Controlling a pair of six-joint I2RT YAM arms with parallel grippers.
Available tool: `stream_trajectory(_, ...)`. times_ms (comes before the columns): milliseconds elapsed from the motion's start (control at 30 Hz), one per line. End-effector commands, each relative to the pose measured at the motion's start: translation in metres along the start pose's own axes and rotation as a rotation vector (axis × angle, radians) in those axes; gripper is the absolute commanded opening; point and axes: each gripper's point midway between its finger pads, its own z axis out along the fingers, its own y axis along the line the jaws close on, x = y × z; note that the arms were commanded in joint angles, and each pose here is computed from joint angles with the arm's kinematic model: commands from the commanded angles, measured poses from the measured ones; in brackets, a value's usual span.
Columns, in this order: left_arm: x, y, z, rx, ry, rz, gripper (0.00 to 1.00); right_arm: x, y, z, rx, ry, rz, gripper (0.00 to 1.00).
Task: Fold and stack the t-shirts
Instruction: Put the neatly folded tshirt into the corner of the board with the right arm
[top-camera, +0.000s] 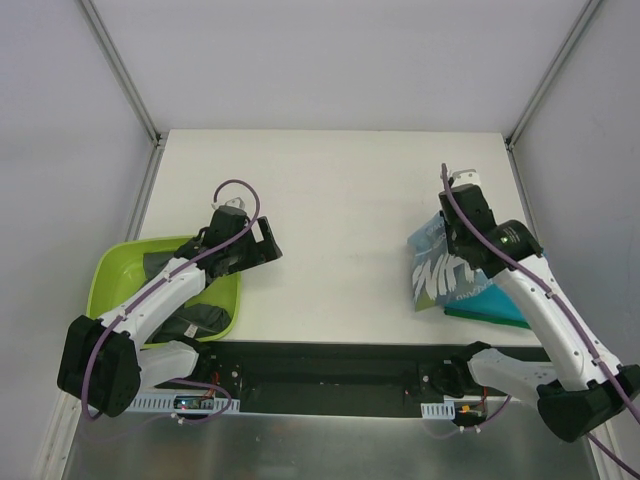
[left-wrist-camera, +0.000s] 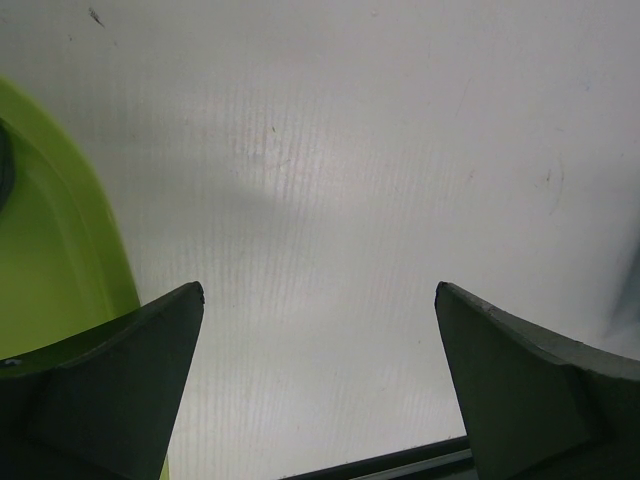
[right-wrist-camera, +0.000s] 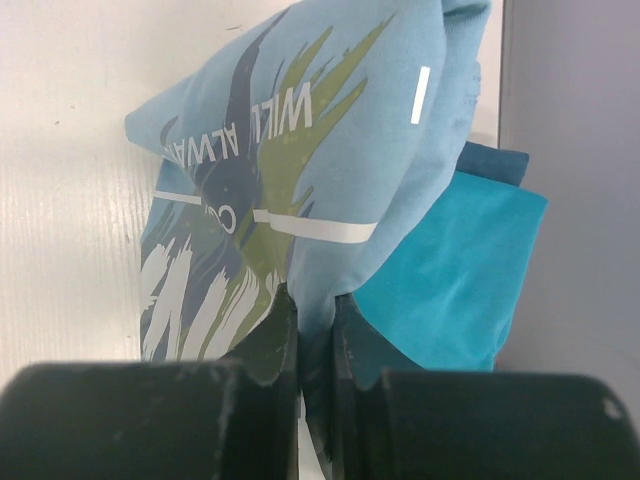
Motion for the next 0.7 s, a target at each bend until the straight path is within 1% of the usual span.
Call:
stream_trajectory(0, -0.004, 0.002, -0.003, -0.003, -0.024, -0.015, 0.99, -0.014, -0.021, -0.02, 0.004, -0.041, 0.047, 0.0)
stream_trajectory(300, -0.004, 0.004, -0.002, -0.009, -0.021, -0.018, 0.99, -0.017, -0.048, -0.018, 0.018, -0.012, 0.125, 0.0)
stream_trajectory(467, -0.005, 0.004, -0.002, -0.012, -0.02, -0.021, 0.99, -0.015, -0.057, -0.022, -0.023, -0.017, 0.169, 0.01)
stream_trajectory(667, -0.004, 0.005, 0.0, -0.017, -0.014, -0.022, 0.99, -0.005, -0.069, -0.018, -0.003, 0.022, 0.222, 0.0)
